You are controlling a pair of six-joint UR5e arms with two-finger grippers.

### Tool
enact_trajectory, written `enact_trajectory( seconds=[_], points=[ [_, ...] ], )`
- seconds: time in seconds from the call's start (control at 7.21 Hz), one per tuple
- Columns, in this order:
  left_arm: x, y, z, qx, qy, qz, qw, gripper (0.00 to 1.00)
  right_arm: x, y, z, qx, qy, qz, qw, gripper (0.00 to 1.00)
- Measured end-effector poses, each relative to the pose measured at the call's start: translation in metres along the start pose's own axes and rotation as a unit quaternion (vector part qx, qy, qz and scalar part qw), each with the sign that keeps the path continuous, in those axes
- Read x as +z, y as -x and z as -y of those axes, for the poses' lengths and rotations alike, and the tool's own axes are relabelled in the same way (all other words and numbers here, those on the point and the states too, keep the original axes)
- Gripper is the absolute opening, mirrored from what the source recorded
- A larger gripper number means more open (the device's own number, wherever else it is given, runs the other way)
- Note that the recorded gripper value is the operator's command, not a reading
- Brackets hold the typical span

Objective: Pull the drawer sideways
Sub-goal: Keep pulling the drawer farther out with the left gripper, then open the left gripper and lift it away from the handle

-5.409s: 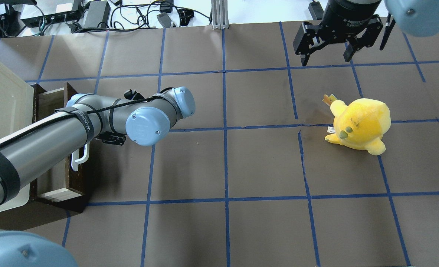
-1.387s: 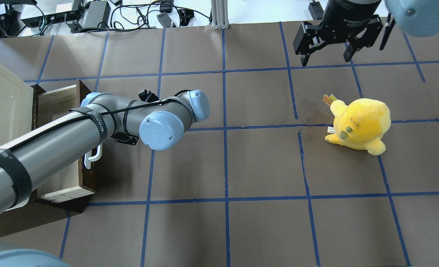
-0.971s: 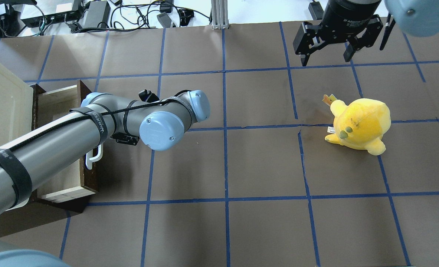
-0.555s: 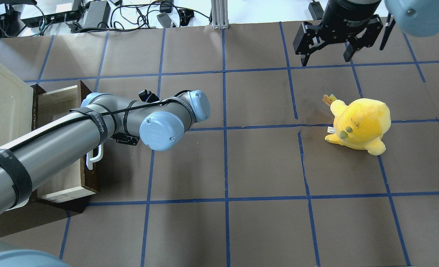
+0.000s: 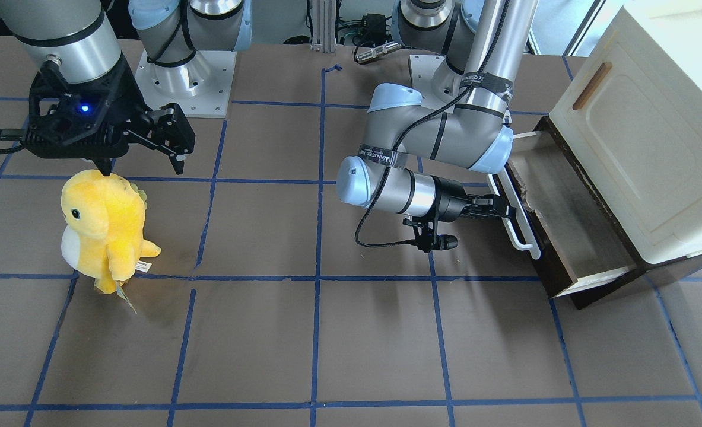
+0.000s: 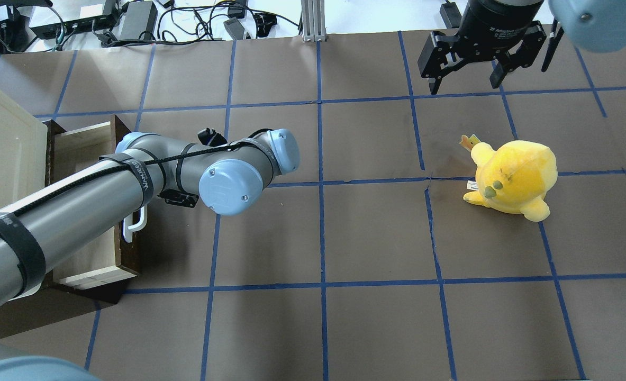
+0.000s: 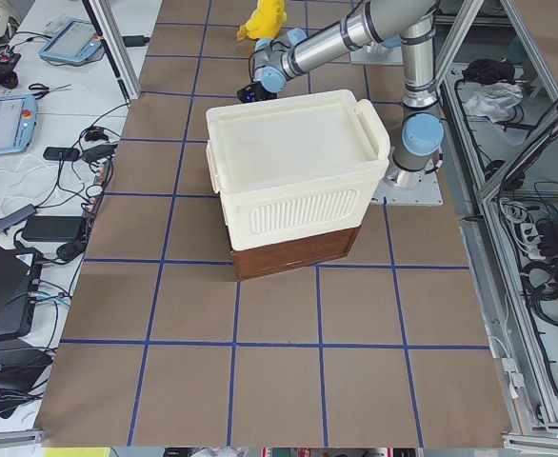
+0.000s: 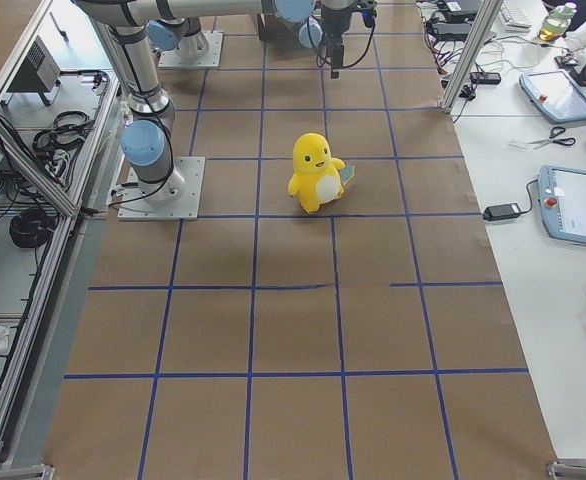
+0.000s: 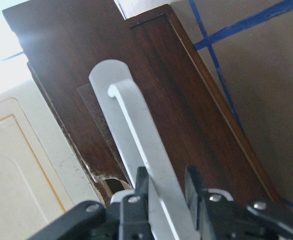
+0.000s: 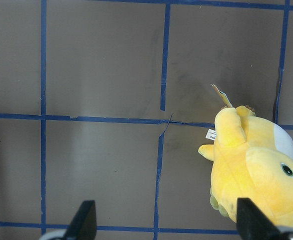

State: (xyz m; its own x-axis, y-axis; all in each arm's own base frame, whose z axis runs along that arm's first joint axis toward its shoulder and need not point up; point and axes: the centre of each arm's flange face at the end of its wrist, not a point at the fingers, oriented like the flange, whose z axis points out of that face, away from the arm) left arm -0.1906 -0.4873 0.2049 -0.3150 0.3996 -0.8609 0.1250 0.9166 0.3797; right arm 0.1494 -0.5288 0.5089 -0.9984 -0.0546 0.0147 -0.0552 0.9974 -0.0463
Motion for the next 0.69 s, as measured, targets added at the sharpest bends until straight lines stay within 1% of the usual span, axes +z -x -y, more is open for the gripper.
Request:
enact_trajectory(
  seconds=[0.14,0.28,0.42,0.55,0.69],
  points=[
    [0.0,0.0001,0.0,0.0,0.0,0.0,1.0,0.32,0.0,0.0,0.0,0.0,0.0,0.0,1.0,1.0],
    [-0.0002,0.0004,0.0002,0.0,0.0,0.0,1.0,0.35,0.0,0.0,0.0,0.0,0.0,0.0,1.0,1.0],
    [-0.0003,0.0006,0.0003,0.0,0.0,0.0,1.0,0.68,0.0,0.0,0.0,0.0,0.0,0.0,1.0,1.0],
    [-0.0003,0.0006,0.0003,0.0,0.0,0.0,1.0,0.88,0.0,0.0,0.0,0.0,0.0,0.0,1.0,1.0],
    [-0.0008,0.0018,0.0008,-0.002,-0.001,0.0,1.0,1.0,0.0,0.0,0.0,0.0,0.0,0.0,1.0,1.0]
  ],
)
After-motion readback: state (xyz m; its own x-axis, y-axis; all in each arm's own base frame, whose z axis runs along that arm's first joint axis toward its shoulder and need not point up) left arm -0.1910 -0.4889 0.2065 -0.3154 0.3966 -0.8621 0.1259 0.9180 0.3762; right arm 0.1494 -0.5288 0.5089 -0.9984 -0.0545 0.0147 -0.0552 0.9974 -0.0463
